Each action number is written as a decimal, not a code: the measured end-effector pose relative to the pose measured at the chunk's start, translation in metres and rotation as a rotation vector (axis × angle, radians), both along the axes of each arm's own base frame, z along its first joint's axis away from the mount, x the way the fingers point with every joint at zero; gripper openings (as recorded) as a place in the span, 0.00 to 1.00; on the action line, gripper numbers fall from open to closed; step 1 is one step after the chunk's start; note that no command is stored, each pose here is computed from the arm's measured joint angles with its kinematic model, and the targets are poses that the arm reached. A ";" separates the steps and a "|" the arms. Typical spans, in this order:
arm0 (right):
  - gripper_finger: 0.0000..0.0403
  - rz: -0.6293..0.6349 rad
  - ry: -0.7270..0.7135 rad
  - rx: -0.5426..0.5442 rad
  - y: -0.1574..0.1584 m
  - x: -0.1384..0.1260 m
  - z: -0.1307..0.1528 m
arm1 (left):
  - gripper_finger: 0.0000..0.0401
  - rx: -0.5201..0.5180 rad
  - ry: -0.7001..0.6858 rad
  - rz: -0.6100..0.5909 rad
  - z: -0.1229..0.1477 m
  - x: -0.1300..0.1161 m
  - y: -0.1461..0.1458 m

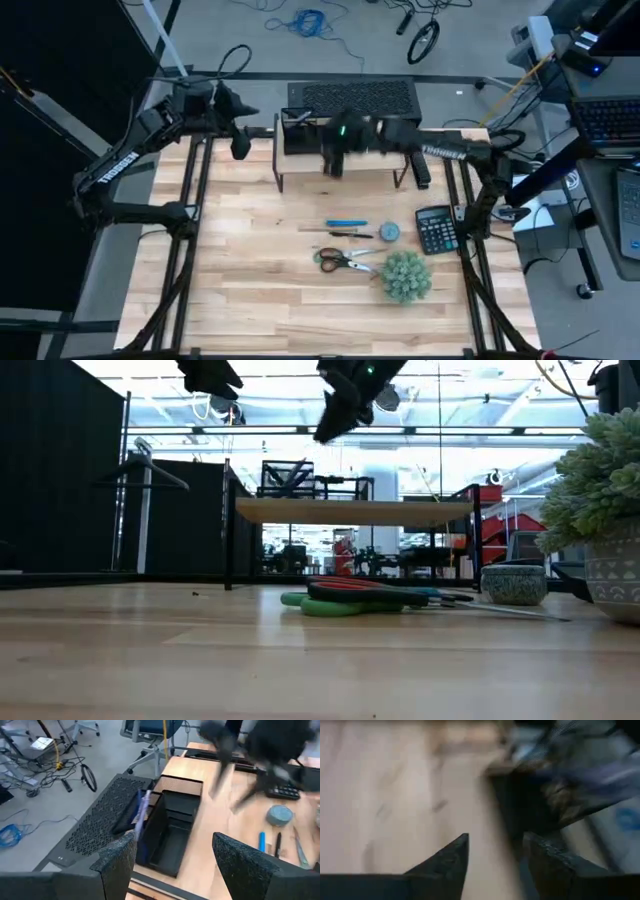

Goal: Pick and place office supplies into organizer
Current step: Remove the purple pen from the desk organizer on the shelf

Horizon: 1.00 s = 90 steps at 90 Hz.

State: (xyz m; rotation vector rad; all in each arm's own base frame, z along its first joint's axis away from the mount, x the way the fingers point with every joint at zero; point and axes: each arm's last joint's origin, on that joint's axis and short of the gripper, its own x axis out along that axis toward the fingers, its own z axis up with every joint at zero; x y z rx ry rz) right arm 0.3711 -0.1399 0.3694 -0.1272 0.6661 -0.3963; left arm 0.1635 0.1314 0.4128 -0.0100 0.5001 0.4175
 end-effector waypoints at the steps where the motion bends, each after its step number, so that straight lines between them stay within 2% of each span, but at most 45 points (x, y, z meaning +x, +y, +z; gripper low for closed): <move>1: 0.50 -0.009 -0.016 -0.006 -0.004 0.000 0.003 | 0.62 0.000 0.000 0.002 0.000 0.000 0.000; 14: 0.57 -0.131 -0.191 -0.044 -0.051 -0.007 0.031 | 0.62 0.013 0.007 0.018 0.000 -0.003 0.004; 27: 0.57 -0.138 -0.244 0.016 -0.077 -0.004 0.033 | 0.62 0.011 0.010 0.023 0.000 -0.004 0.005; 56: 0.52 -0.140 -0.181 0.084 -0.086 0.020 -0.003 | 0.62 0.005 0.016 0.022 -0.001 -0.004 0.005; 90: 0.50 -0.107 -0.136 0.136 -0.087 0.027 -0.018 | 0.62 0.000 0.022 0.021 -0.002 -0.004 0.005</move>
